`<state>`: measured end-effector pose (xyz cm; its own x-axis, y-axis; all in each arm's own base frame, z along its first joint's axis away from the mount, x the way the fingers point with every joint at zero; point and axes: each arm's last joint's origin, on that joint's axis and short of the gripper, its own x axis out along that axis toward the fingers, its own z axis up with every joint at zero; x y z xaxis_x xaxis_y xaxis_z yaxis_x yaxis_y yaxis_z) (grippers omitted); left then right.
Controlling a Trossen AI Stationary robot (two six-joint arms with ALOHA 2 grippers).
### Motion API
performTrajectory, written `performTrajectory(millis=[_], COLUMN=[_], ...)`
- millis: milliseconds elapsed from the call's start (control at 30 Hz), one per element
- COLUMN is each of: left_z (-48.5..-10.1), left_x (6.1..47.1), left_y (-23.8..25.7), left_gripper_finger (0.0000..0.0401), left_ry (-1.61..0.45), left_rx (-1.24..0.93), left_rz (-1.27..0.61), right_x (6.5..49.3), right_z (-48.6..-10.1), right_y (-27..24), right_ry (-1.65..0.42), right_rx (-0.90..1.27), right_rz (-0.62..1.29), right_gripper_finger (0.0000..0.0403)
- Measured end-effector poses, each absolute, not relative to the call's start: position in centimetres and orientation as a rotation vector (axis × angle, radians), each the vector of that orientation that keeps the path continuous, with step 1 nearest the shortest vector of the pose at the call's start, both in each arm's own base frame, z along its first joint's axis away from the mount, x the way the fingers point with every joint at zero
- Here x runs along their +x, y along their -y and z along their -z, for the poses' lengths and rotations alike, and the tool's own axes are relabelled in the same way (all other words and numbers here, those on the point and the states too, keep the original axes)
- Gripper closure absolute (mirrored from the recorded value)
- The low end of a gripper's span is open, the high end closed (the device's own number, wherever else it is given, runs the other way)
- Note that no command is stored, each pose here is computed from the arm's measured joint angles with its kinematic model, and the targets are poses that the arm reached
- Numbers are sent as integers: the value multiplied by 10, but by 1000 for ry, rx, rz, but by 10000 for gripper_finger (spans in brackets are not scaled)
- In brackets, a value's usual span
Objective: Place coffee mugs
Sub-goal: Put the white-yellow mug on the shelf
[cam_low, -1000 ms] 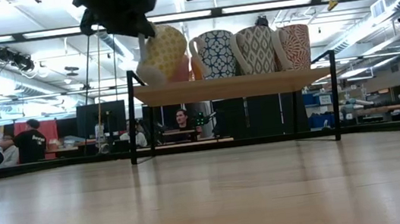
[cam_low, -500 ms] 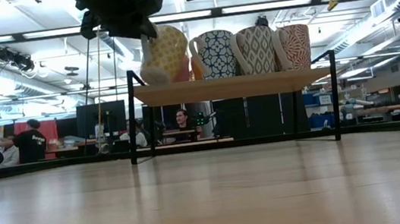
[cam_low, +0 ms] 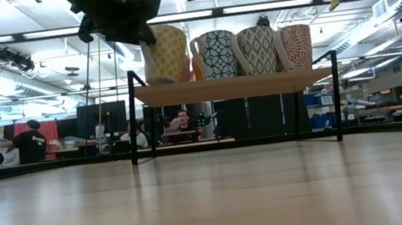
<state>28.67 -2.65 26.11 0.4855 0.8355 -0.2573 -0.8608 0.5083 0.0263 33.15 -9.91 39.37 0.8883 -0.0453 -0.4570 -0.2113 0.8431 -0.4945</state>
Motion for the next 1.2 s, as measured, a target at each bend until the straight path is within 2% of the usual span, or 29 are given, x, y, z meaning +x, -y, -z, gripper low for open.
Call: performTrajectory(millis=[267, 1200], left_z=[-260, -258], left_x=[287, 288], left_y=[27, 8], left_gripper_finger=[311, 303], left_ry=[-322, -362], left_rx=[-23, -41], left_rz=[-988, -1012], right_x=[332, 332], right_z=[-394, -394], right_y=[99, 99], right_ry=[-475, -475], right_rx=[-566, -565], right_rz=[-91, -91], right_gripper_finger=[270, 270])
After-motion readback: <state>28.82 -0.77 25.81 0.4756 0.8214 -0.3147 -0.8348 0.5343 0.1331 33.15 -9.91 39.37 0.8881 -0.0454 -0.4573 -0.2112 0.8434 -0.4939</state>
